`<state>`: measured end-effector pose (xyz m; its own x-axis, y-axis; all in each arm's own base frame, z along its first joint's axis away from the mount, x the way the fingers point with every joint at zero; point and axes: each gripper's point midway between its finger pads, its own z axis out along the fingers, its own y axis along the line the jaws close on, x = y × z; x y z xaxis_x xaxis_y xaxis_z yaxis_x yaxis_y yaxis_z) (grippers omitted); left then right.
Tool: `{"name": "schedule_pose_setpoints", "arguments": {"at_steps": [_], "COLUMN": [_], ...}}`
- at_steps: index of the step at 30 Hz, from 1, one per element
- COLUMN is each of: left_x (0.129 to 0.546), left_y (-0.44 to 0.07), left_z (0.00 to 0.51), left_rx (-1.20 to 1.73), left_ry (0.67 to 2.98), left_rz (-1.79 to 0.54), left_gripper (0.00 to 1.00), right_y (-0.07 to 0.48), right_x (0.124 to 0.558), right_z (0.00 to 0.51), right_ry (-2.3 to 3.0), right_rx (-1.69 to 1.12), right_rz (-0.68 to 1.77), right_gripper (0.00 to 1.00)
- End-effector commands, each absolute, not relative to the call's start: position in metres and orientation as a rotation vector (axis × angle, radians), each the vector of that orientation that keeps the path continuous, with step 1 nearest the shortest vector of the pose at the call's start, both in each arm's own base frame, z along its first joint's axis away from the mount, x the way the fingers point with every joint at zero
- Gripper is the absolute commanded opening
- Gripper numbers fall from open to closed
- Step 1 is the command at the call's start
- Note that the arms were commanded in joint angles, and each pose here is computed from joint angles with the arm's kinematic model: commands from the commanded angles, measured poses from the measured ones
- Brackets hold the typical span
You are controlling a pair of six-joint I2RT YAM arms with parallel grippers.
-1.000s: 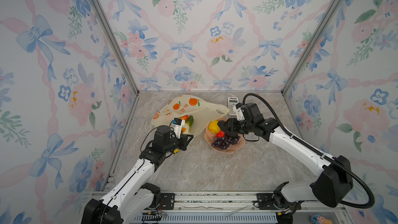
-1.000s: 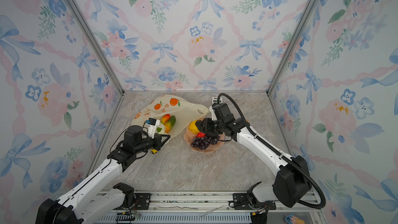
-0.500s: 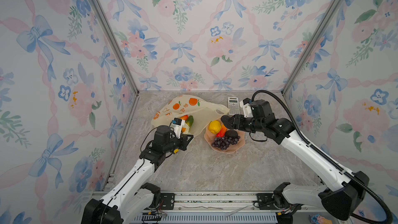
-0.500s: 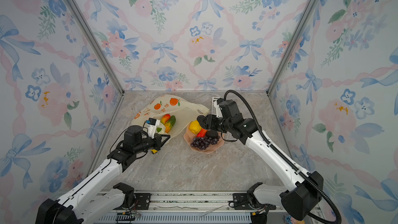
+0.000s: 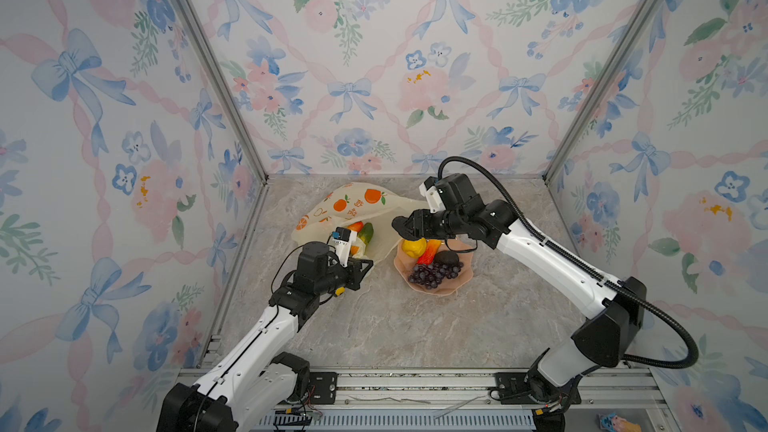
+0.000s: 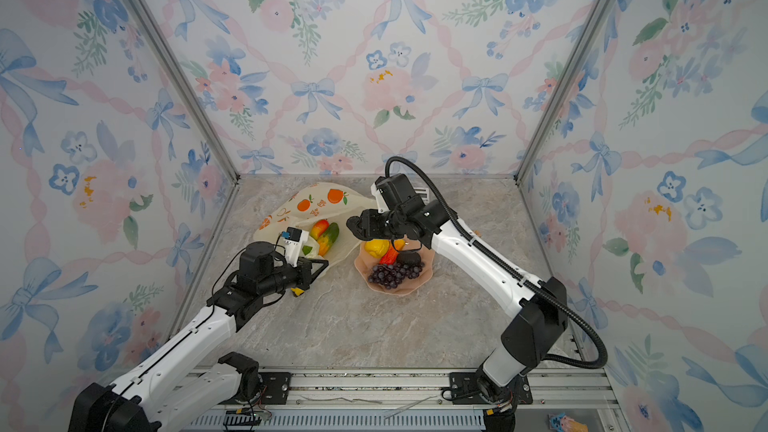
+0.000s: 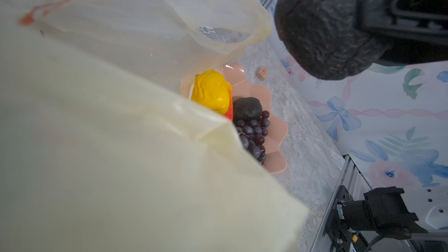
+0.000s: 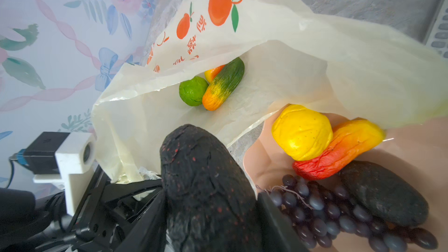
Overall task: Place the fruits into the plastic bag
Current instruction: 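Carry the avocado with the right gripper into the bag mouth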
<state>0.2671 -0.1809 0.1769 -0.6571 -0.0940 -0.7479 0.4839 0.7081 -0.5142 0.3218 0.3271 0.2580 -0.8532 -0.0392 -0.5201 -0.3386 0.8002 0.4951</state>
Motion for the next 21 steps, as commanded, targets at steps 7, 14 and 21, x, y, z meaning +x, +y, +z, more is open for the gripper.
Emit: {"name": "schedule_pose_setpoints", "arguments": {"at_steps": [7, 14, 21], "left_x": [0.267, 0.267, 0.266], "left_y": [-0.184, -0.184, -0.184], "left_z": [0.189, 0.189, 0.191], "left_rx": [0.332, 0.332, 0.334], "left_ry": [2.077, 2.078, 2.069], "left_rz": [-0.924, -0.927, -0.933], "left_gripper": [0.00, 0.00, 0.00], "right_y": [0.365, 0.386, 0.413], "right_x": [0.327, 0.345, 0.376], "right_z": [0.216, 0.192, 0.175], "right_ry": [2.615, 2.638, 2.620], "right_rx": [-0.420, -0.410, -0.320], "right_rz": [0.769, 0.785, 0.847], "right_gripper": [0.45, 0.45, 0.44]}}
